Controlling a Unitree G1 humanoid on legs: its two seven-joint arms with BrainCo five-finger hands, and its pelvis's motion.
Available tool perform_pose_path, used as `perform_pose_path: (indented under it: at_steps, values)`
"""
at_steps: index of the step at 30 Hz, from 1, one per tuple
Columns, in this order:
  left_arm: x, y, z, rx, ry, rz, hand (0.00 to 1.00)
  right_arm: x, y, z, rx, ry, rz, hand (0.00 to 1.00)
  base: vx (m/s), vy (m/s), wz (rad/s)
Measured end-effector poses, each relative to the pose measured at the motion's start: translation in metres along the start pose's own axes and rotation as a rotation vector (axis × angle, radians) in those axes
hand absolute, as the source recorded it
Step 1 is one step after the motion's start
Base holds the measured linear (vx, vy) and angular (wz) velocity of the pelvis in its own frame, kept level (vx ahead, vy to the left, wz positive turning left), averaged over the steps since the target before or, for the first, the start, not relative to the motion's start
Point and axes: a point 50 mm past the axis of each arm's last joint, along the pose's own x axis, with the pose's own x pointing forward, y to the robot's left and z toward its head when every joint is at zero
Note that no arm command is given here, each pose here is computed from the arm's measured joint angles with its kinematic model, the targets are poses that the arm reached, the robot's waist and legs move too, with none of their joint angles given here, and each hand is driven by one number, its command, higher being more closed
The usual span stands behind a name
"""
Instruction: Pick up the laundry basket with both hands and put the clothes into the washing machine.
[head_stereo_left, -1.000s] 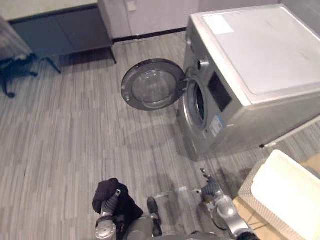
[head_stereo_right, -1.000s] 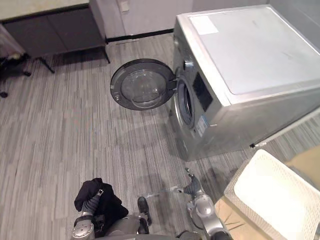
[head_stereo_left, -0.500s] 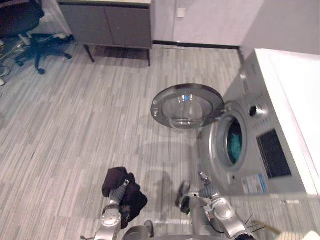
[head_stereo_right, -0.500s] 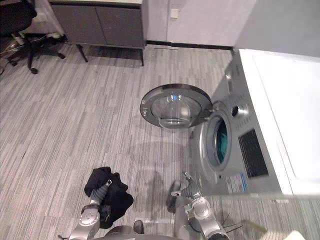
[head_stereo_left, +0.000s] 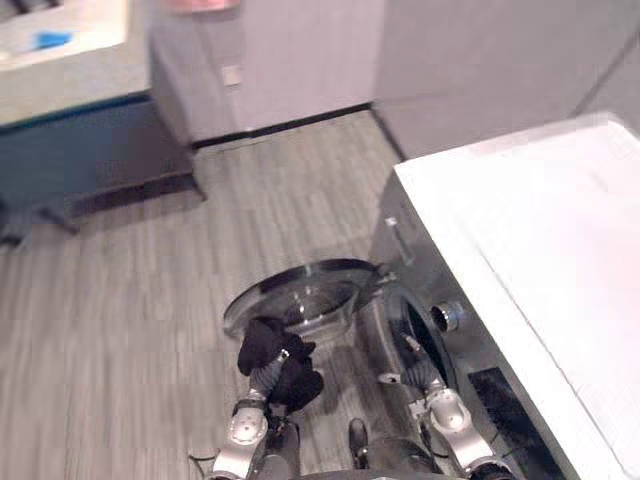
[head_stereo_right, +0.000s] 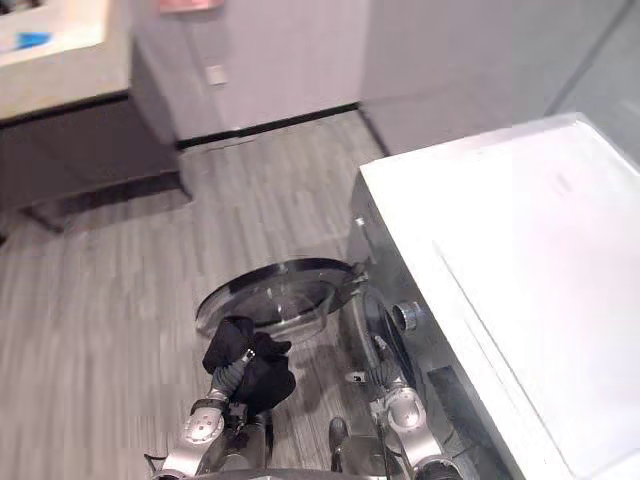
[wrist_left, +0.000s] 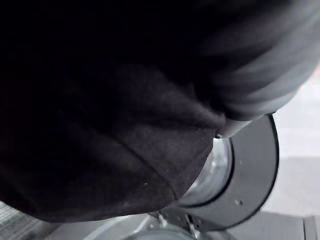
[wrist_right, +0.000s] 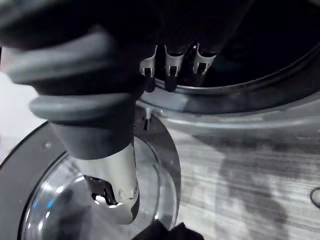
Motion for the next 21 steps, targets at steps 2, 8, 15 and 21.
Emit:
perform_pose_path:
  at_steps: [2,8,15,21]
  values:
    - [-0.001,-0.013,0.000,-0.005,0.004,-0.042,1.00,-0.006,-0.006,-0.011,-0.030,0.029,-0.004,0.00,0.21,0.409,-1.62]
    - [-0.003,0.005,-0.008,0.072,0.027,-0.045,1.00,-0.009,0.015,-0.013,-0.005,0.046,0.041,0.00,-0.01,0.309,-1.56]
    - [-0.001,0.012,-0.007,0.067,0.030,-0.017,1.00,-0.010,0.018,-0.022,-0.025,0.088,0.062,0.00,-0.03,0.010,-0.98]
    - [-0.007,0.011,-0.014,-0.005,0.062,0.021,1.00,-0.009,0.002,-0.027,-0.058,0.098,0.014,0.00,0.14,-0.165,-0.87]
